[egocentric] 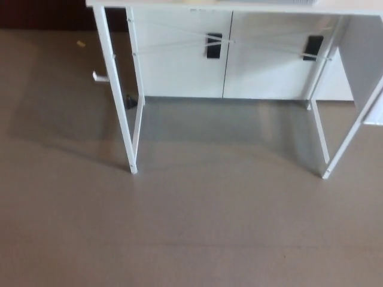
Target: The robot walk towards a table in front and uses its left hand to pickup a tennis ball on the left side and put it in a container on the right hand side
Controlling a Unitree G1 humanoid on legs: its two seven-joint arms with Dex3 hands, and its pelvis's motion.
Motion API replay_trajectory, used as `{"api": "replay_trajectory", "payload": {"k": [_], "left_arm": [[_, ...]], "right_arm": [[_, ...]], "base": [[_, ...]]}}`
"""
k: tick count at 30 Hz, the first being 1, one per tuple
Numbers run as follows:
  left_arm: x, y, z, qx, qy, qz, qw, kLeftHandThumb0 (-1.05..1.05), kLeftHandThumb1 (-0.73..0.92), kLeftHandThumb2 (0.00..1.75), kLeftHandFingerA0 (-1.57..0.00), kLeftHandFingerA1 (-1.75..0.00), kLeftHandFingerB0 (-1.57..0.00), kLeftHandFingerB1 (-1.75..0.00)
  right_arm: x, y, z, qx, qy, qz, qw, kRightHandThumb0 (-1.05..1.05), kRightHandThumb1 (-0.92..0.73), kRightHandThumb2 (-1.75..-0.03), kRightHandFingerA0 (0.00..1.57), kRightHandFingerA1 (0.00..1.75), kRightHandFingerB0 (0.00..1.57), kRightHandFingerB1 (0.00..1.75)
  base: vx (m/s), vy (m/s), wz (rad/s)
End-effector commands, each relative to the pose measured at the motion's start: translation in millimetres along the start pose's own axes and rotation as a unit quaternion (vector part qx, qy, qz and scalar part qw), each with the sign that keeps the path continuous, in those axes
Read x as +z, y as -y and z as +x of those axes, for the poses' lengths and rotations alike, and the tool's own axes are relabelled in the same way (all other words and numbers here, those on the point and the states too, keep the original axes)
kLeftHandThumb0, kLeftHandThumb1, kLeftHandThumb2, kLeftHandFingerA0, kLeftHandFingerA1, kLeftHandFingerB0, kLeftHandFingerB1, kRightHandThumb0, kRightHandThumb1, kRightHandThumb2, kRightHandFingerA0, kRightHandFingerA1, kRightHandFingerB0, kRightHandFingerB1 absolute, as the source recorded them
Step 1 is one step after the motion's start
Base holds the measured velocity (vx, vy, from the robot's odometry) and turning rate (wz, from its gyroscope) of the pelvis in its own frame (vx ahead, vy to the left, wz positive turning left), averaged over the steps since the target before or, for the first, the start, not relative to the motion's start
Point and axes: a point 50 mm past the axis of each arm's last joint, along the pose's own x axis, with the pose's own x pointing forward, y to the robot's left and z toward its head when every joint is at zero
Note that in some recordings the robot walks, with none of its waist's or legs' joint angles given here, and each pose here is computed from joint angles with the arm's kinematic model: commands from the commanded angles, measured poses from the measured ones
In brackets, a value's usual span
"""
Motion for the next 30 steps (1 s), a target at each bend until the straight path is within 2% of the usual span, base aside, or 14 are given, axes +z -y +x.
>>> {"api": "replay_trajectory", "payload": {"k": [1,4,6,9,14,16,18,21,22,25,28,29,30], "left_arm": [[1,-2,-2,0.004,0.013,0.007,1.000,-0.05,0.53,0.55,-0.58,-0.42,-0.42,-0.36],[1,-2,-2,0.004,0.013,0.007,1.000,-0.05,0.53,0.55,-0.58,-0.42,-0.42,-0.36],[6,0,2,0.002,0.016,0.007,1.000,-0.06,0.53,0.55,-0.58,-0.42,-0.42,-0.36],[9,1,3,0.001,0.022,0.007,1.000,-0.05,0.53,0.55,-0.59,-0.43,-0.42,-0.37],[7,-1,2,0.003,0.014,0.015,1.000,-0.05,0.53,0.55,-0.61,-0.43,-0.43,-0.37],[7,-1,2,0.000,0.017,0.009,1.000,-0.04,0.54,0.55,-0.60,-0.43,-0.42,-0.37],[5,0,1,0.004,0.016,0.008,1.000,-0.04,0.53,0.55,-0.61,-0.43,-0.44,-0.37],[0,0,-1,0.007,0.008,0.013,1.000,-0.04,0.53,0.55,-0.61,-0.43,-0.44,-0.37],[-2,-1,-2,0.005,0.006,0.014,1.000,-0.05,0.54,0.55,-0.60,-0.43,-0.43,-0.37],[-12,-3,-8,-0.001,-0.006,0.022,1.000,-0.08,0.53,0.55,-0.59,-0.42,-0.42,-0.37],[-16,-2,-9,0.001,-0.016,0.016,1.000,-0.07,0.53,0.55,-0.62,-0.43,-0.43,-0.37],[-17,-3,-8,0.005,-0.021,0.018,1.000,-0.05,0.53,0.55,-0.62,-0.43,-0.43,-0.37],[-19,-3,-8,0.008,-0.025,0.020,0.999,-0.05,0.53,0.55,-0.62,-0.43,-0.43,-0.37]], "right_arm": [[0,5,-2,-0.003,0.006,-0.003,1.000,-0.75,-0.59,-0.48,0.26,1.46,0.00,0.67],[1,5,-2,-0.003,0.006,-0.003,1.000,-0.75,-0.59,-0.48,0.26,1.46,0.00,0.67],[6,7,1,-0.006,0.013,0.003,1.000,-0.75,-0.57,-0.47,0.20,1.40,0.00,0.61],[8,8,2,-0.006,0.018,-0.002,1.000,-0.78,-0.58,-0.47,0.24,1.44,0.00,0.68],[7,6,0,-0.004,0.021,0.012,1.000,-0.73,-0.58,-0.45,0.21,1.46,0.00,0.66],[7,6,0,-0.002,0.017,0.007,1.000,-0.74,-0.55,-0.48,0.22,1.40,0.00,0.61],[5,6,0,-0.003,0.013,0.008,1.000,-0.76,-0.56,-0.48,0.26,1.43,0.00,0.67],[0,7,-3,0.000,0.005,0.004,1.000,-0.76,-0.59,-0.45,0.23,1.47,0.00,0.69],[-2,6,-5,-0.001,0.001,0.000,1.000,-0.75,-0.57,-0.47,0.20,1.42,0.00,0.66],[-14,7,-11,-0.004,-0.015,0.003,1.000,-0.73,-0.57,-0.46,0.21,1.42,0.00,0.59],[-19,7,-14,-0.004,-0.022,0.006,1.000,-0.73,-0.57,-0.47,0.23,1.45,0.00,0.63],[-20,6,-15,-0.003,-0.021,0.004,1.000,-0.73,-0.56,-0.49,0.25,1.44,0.00,0.73],[-21,6,-16,-0.002,-0.021,0.002,1.000,-0.73,-0.56,-0.49,0.25,1.44,0.00,0.73]], "base": [[0.32,-0.198,0.48],[0.24,-0.164,0.14],[0.24,-0.090,-0.02],[0.27,0.000,-0.13],[0.35,0.132,-0.15],[0.38,0.192,-0.23],[0.36,0.205,-0.15],[0.32,0.151,0.05],[0.30,0.090,0.07],[0.32,0.032,0.11],[0.33,-0.064,0.13],[0.42,-0.108,0.22],[0.54,0.023,-0.49]]}}
